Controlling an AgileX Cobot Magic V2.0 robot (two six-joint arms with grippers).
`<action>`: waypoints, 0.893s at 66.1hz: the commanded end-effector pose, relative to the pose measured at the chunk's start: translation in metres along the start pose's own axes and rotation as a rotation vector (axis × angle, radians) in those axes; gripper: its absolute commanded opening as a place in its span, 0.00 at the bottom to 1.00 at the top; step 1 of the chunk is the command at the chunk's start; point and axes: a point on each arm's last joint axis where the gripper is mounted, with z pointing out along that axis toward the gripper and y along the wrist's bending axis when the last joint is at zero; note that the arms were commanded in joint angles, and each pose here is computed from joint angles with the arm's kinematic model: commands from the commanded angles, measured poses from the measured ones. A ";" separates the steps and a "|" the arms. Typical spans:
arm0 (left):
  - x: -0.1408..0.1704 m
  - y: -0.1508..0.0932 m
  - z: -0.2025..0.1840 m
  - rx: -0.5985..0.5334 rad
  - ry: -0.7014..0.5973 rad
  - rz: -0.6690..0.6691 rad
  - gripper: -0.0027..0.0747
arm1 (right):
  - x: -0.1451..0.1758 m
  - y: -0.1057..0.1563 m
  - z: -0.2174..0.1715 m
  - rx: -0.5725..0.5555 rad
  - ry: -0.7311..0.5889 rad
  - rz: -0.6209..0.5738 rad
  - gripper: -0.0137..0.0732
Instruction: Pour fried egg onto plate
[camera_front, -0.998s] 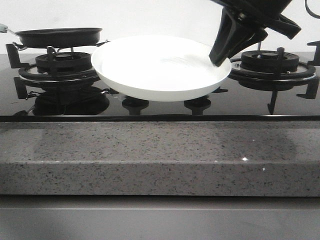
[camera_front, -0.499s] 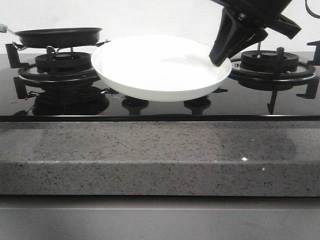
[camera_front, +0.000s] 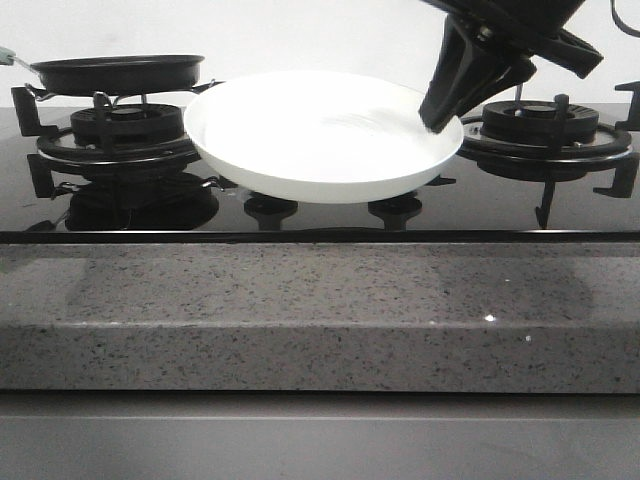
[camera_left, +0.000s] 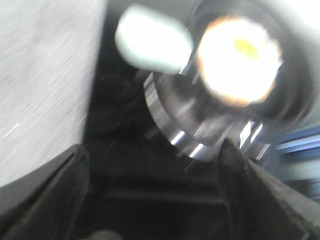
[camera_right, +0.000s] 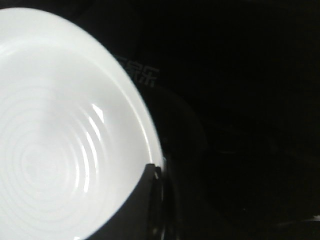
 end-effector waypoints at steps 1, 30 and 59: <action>-0.022 -0.011 -0.006 0.100 -0.104 -0.040 0.71 | -0.010 0.009 -0.020 -0.018 -0.097 -0.008 0.08; -0.043 0.017 0.055 0.341 -0.108 -0.338 0.71 | -0.010 0.009 -0.020 -0.018 -0.097 -0.008 0.08; -0.044 0.027 0.079 0.500 -0.091 -0.501 0.68 | -0.010 0.009 -0.020 -0.019 -0.097 -0.007 0.08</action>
